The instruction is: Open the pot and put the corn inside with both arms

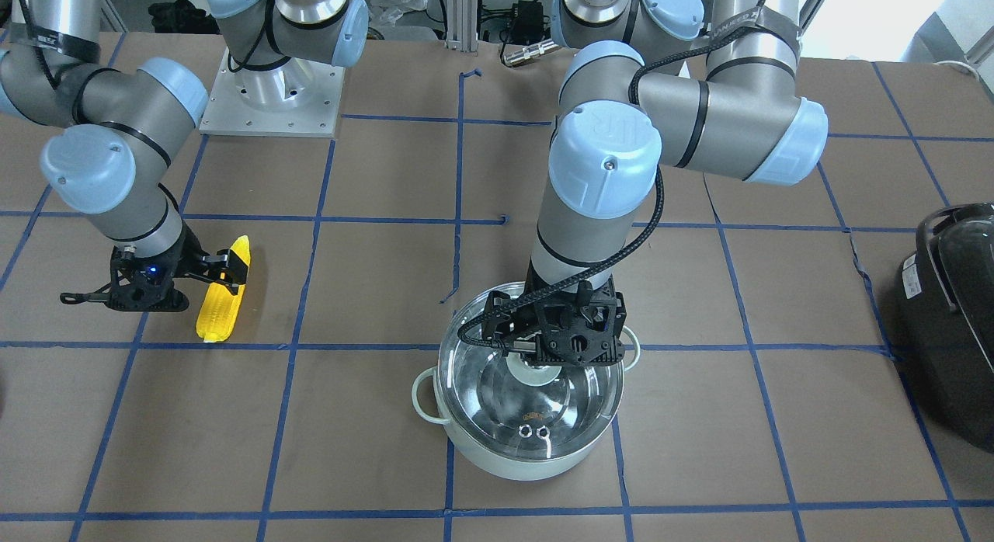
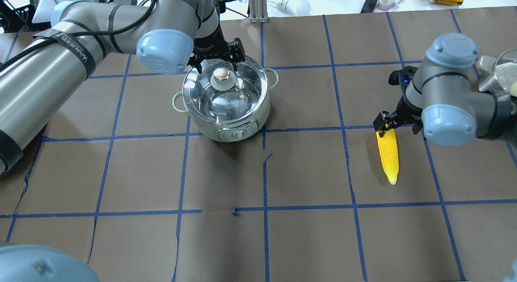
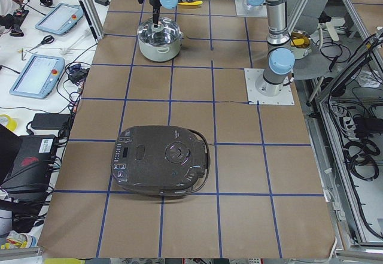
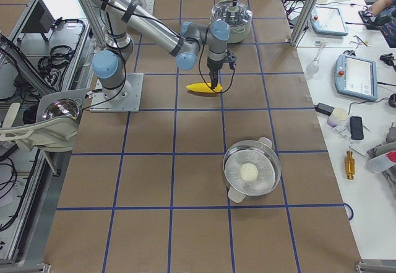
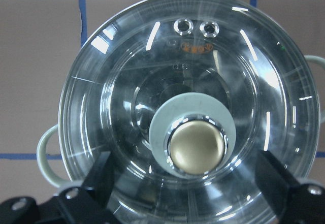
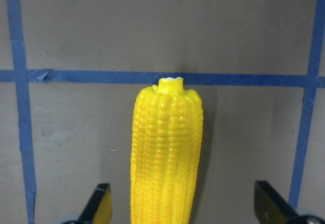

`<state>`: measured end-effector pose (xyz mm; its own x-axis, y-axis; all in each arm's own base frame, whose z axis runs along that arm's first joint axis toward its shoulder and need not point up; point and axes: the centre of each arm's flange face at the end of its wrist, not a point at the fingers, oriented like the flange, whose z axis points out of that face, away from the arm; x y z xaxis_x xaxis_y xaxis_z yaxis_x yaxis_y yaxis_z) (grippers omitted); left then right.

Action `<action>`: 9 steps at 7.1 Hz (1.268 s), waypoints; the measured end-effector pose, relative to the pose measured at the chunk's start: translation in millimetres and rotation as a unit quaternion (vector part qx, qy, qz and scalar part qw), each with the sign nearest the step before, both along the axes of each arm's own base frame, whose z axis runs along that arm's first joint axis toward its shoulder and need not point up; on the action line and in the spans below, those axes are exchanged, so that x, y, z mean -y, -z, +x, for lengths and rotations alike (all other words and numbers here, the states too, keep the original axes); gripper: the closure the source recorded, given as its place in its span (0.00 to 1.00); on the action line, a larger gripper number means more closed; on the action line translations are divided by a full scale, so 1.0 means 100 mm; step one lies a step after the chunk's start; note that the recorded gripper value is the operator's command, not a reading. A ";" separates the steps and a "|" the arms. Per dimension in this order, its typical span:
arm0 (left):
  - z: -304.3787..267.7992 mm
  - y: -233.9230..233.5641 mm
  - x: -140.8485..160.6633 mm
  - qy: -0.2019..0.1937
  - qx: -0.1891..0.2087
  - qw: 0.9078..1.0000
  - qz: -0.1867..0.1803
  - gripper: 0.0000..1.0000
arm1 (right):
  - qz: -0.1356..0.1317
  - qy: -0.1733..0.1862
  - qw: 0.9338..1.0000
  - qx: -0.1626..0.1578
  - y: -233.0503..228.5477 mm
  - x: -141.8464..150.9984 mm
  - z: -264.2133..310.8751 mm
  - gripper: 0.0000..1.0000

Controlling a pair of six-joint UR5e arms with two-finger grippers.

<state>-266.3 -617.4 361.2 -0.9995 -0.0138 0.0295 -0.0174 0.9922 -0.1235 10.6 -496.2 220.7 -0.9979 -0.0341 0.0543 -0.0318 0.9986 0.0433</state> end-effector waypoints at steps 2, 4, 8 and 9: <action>-0.01 0.10 0.03 0.006 0.000 1.000 0.003 0.31 | -0.007 0.002 1.000 0.003 0.22 -0.07 0.02 0.29; -0.01 0.14 0.03 0.003 -0.001 1.000 0.006 0.37 | -0.011 0.003 1.000 0.003 0.33 -0.10 0.03 0.36; -0.01 0.07 0.03 0.009 0.002 1.000 -0.001 0.80 | -0.012 0.001 1.000 0.002 0.39 -0.12 0.03 0.75; -0.01 -0.08 0.01 0.008 -0.001 1.000 -0.011 0.80 | -0.015 0.000 1.000 0.000 0.36 -0.10 0.03 0.75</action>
<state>-266.8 -618.7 368.7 -0.9995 0.0037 0.0313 -0.0009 0.9893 -0.1459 13.2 -486.3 184.4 -0.9980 -0.0320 0.0545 -0.0314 0.9994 0.0124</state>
